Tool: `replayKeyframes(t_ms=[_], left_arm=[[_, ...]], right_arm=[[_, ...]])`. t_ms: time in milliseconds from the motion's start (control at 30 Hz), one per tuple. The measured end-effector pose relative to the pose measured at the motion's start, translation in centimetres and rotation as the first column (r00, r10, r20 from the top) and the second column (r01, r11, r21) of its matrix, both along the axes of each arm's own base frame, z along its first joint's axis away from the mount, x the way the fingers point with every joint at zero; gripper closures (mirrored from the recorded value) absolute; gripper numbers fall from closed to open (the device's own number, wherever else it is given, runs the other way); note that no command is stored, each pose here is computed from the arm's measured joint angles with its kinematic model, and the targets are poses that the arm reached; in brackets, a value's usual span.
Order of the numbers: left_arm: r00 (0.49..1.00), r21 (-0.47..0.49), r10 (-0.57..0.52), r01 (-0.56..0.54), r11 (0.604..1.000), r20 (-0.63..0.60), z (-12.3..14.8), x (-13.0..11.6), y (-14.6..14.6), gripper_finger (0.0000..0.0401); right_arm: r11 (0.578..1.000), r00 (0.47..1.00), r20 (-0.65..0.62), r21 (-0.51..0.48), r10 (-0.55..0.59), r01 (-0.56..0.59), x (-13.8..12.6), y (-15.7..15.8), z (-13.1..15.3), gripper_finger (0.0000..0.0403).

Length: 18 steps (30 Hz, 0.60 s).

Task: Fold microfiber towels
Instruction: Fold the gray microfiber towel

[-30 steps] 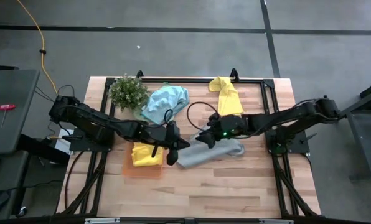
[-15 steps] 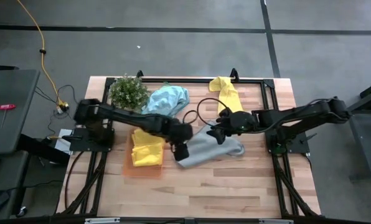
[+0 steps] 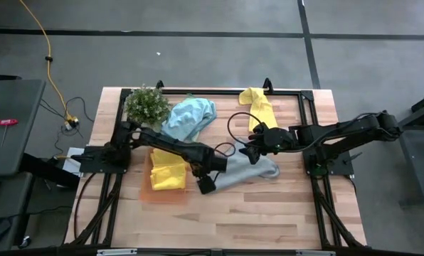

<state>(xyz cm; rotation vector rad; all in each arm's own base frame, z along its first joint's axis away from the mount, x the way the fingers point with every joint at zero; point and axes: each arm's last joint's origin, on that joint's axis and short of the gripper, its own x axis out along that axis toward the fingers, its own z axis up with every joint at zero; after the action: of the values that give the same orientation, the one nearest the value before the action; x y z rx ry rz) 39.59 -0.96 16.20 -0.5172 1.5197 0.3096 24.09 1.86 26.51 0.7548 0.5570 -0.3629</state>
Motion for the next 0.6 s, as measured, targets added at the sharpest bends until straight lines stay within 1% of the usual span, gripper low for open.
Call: replayKeyframes(t_ms=[133, 367, 467, 600], left_arm=[[1.000, 0.063, -0.018, 0.019, 0.998, -0.025, -0.8, 0.1, -0.5, 0.0205], [0.998, 0.058, -0.024, 0.027, 0.998, -0.059, -2.2, 0.2, -0.6, 0.0227], [0.998, 0.049, -0.028, 0.031, 0.998, -0.060, -2.2, 0.2, -0.4, 0.0239], [0.997, 0.045, -0.032, 0.035, 0.998, -0.064, -2.2, 0.2, -0.1, 0.0267]], right_arm=[[1.000, 1.000, -0.004, -0.004, -0.005, 0.005, 0.0, 0.0, 0.0, 0.0192], [1.000, 1.000, -0.005, -0.003, -0.006, 0.006, 0.0, 0.0, 0.0, 0.0192], [1.000, 1.000, -0.009, 0.003, -0.010, 0.010, -0.1, 0.0, -0.1, 0.0192], [1.000, 1.000, -0.008, 0.002, -0.012, 0.012, -0.1, 0.0, -0.1, 0.0192]])
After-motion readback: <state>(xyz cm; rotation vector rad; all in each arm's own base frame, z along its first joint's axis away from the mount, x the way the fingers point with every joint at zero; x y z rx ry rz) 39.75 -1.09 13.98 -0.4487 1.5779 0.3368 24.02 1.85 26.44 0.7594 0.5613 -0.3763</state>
